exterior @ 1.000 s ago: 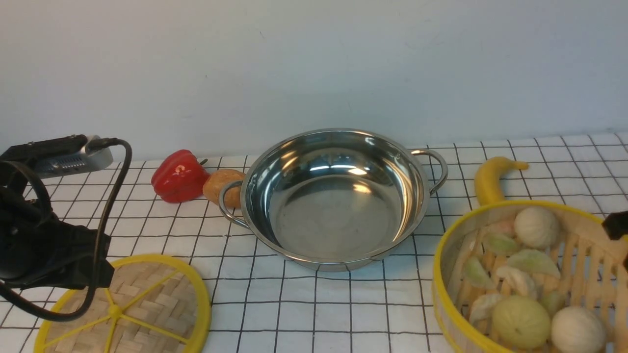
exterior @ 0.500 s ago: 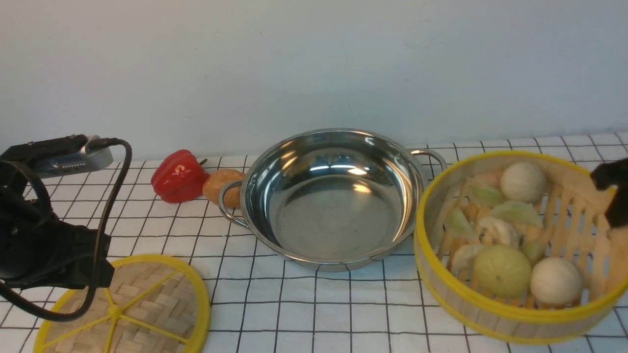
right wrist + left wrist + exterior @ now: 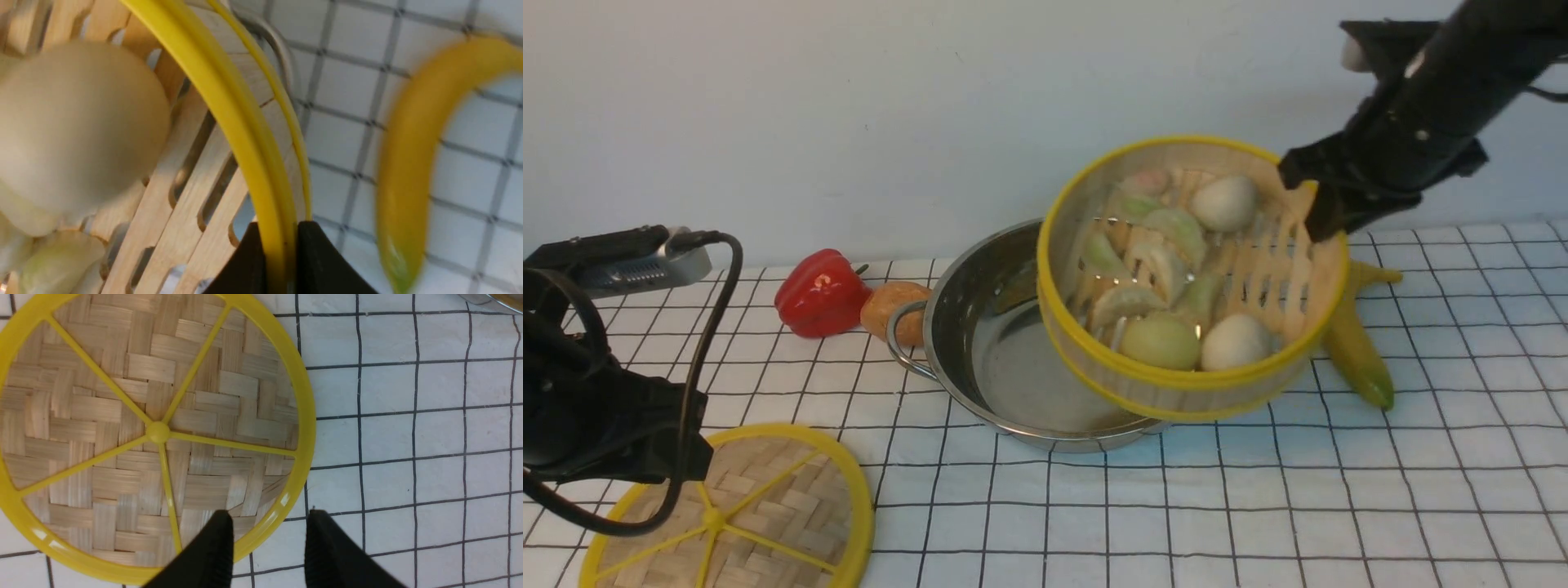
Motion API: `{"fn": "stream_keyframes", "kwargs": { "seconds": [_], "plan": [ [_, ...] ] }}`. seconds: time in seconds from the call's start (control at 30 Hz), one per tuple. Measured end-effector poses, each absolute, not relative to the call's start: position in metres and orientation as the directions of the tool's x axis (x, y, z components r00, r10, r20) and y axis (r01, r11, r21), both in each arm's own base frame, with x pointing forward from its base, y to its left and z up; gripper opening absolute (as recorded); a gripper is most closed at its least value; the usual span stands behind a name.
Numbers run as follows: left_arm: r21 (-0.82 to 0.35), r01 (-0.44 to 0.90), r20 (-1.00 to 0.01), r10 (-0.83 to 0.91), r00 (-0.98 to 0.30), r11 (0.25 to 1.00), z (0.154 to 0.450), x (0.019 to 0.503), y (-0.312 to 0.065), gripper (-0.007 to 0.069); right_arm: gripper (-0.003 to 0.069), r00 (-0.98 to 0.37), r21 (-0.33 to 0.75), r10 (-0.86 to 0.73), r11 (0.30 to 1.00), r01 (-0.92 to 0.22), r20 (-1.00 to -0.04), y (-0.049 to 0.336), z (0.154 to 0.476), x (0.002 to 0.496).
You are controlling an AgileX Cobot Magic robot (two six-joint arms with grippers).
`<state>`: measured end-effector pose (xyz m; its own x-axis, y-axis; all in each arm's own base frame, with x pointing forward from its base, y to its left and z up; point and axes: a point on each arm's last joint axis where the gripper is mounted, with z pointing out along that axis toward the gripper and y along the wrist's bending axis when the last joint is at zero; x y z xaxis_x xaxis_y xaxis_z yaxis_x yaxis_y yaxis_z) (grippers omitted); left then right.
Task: Place the steamer in the pot on the white tablecloth, and put the lid on the steamer.
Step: 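Place the bamboo steamer basket of food into the steel pot with the right gripper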
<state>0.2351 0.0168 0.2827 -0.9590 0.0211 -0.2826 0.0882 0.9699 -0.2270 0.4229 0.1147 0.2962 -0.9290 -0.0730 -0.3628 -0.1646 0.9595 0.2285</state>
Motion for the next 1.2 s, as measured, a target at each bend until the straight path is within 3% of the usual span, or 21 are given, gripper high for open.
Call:
{"fn": "stream_keyframes", "kwargs": {
  "seconds": [0.17, 0.4, 0.7, 1.2],
  "plan": [
    [-0.227, 0.088, -0.282, 0.021, -0.959, 0.97, 0.283, 0.235, 0.017, 0.0243, 0.0089, -0.915, 0.305, -0.079, 0.928, -0.212, -0.396, 0.151, 0.291, 0.447],
    [-0.228, 0.089, -0.28, 0.022, -0.96, 0.97, 0.283, 0.235, 0.017, 0.0243, 0.0089, -0.921, 0.322, -0.101, 0.918, -0.232, -0.376, 0.179, 0.265, 0.462],
    [-0.228, 0.089, -0.28, 0.022, -0.96, 0.97, 0.283, 0.235, 0.017, 0.0243, 0.0089, -0.943, 0.29, -0.121, 0.933, -0.214, -0.309, 0.181, 0.225, 0.471],
    [-0.229, 0.088, -0.278, 0.022, -0.96, 0.969, 0.283, 0.235, 0.017, 0.0243, 0.0089, -0.953, 0.259, -0.129, 0.944, -0.202, -0.273, 0.18, 0.198, 0.478]
  ]
}}
